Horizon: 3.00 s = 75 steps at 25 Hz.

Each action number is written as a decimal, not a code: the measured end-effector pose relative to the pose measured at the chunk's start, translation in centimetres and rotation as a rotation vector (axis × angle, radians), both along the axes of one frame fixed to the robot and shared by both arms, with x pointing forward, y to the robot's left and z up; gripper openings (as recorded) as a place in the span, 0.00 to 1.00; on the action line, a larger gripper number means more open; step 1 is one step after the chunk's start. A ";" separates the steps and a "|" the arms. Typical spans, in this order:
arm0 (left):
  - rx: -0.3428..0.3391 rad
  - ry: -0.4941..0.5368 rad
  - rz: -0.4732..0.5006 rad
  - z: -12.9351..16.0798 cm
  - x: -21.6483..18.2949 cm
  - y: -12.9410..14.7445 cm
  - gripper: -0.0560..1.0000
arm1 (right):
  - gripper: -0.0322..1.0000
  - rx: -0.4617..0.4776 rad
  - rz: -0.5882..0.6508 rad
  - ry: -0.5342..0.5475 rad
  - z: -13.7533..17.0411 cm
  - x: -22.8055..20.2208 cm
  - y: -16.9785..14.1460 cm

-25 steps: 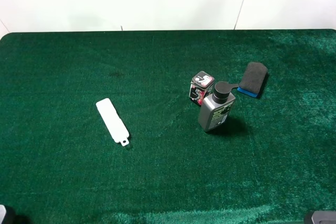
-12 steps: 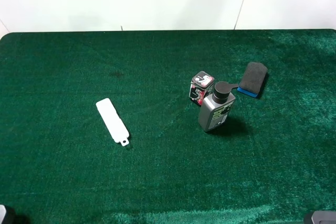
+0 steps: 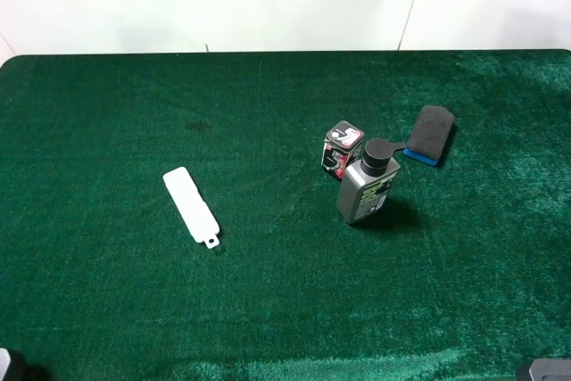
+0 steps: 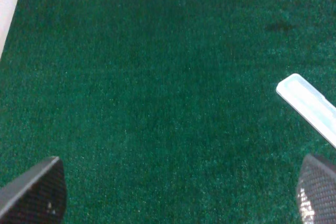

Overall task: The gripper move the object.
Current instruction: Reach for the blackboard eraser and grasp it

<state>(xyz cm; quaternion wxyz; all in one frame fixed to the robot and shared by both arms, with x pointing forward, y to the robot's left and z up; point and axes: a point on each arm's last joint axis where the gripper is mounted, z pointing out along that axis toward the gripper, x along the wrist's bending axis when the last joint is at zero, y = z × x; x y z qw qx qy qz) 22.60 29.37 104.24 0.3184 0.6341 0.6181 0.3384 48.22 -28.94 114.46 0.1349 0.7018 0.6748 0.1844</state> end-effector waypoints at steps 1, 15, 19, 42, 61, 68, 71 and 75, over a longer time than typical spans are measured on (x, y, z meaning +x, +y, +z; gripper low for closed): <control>0.000 0.000 0.000 0.0 0.0 0.0 0.89 | 0.70 0.005 -0.006 0.014 -0.3 0.7 0.1; 0.000 0.000 0.000 0.0 0.0 0.0 0.89 | 0.70 0.070 -0.145 0.186 -4.9 7.9 5.9; 0.000 0.000 0.000 0.0 0.0 0.0 0.89 | 0.70 0.093 -0.172 0.221 -6.8 9.2 6.3; 0.000 -0.001 0.000 0.0 0.0 0.0 0.89 | 0.70 0.119 -0.238 0.339 -17.1 14.7 5.9; 0.000 -0.001 0.000 0.0 0.0 0.0 0.89 | 0.70 0.116 -0.261 0.434 -24.0 15.6 5.0; 0.000 -0.001 0.000 0.0 0.0 0.0 0.89 | 0.70 0.115 -0.262 0.456 -26.3 15.9 5.1; 0.000 -0.001 0.000 0.0 0.0 0.0 0.89 | 0.70 0.111 -0.263 0.466 -27.2 15.9 5.1; 0.000 -0.001 0.000 0.0 0.0 0.0 0.89 | 0.70 0.104 -0.261 0.473 -27.5 15.9 5.0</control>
